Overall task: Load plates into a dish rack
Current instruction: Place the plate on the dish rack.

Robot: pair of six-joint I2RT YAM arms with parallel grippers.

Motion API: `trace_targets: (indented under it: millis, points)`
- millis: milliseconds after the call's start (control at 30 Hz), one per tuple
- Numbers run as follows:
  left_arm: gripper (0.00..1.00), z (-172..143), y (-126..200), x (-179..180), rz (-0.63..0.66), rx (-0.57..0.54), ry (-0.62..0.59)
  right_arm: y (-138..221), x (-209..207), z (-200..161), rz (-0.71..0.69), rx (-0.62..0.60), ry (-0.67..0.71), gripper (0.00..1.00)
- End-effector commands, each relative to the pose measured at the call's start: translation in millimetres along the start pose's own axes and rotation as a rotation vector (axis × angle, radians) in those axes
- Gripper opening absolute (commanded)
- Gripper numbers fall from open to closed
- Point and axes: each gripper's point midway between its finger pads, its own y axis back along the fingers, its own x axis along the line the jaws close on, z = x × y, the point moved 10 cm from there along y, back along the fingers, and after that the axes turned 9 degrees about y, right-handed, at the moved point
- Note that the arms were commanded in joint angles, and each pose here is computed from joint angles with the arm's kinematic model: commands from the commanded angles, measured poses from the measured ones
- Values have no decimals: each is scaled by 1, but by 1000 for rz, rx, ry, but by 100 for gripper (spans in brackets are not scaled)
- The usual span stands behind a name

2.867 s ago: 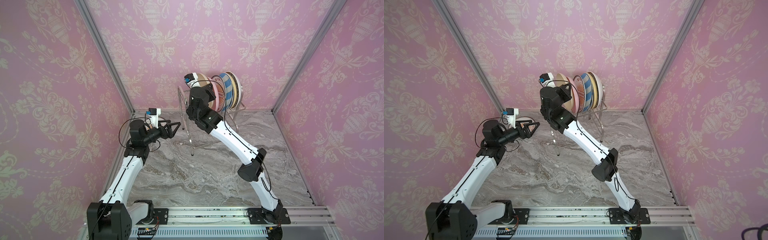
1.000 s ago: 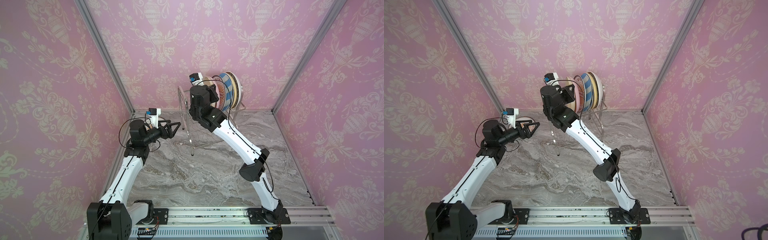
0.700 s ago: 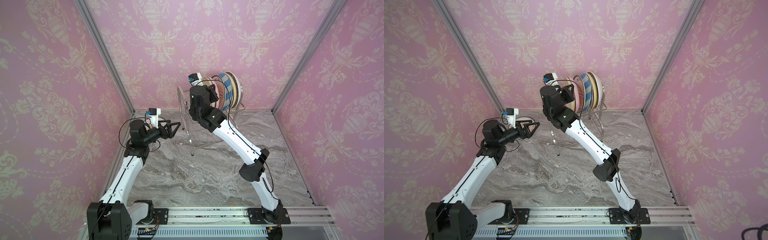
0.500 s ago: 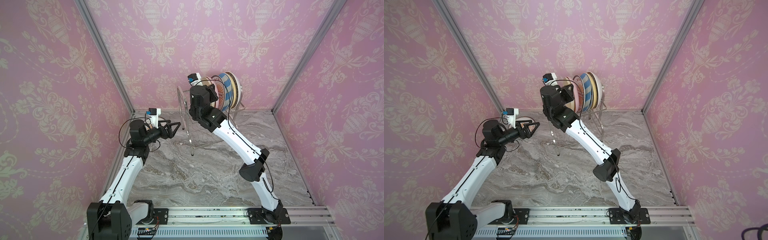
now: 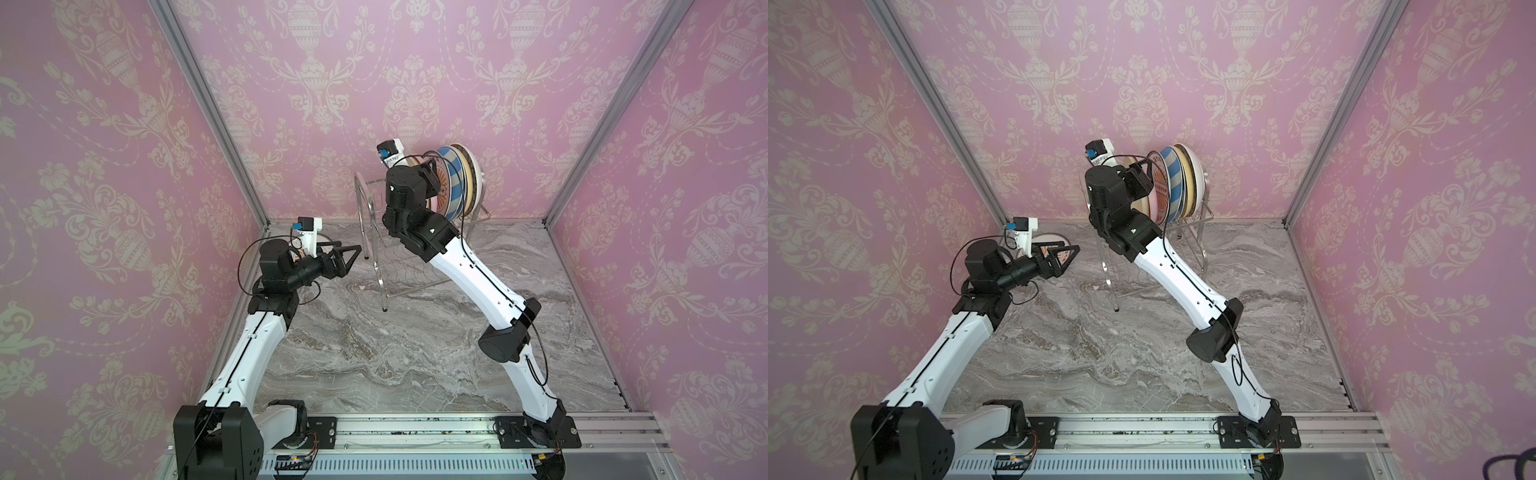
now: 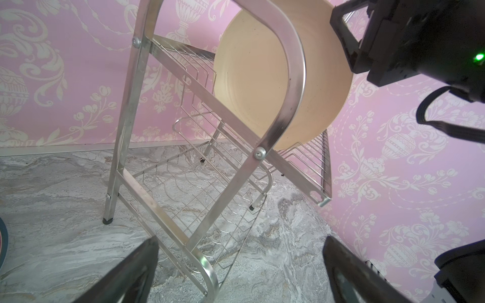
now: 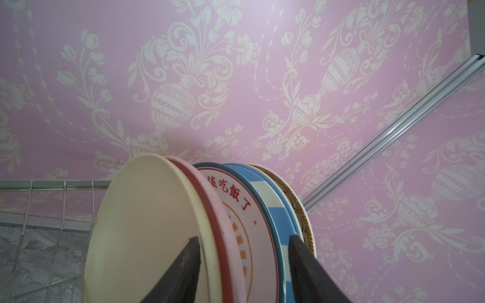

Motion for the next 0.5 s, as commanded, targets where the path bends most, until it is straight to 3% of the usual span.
trace_targets:
  millis: [0, 467]
  points:
    - [99, 10, 2, -11, -12, -4, -53, 8, -30, 9, -34, -20, -63, 61]
    - [99, 37, 15, 2, 344, -32, -86, 52, -86, 11, 20, -71, -88, 80]
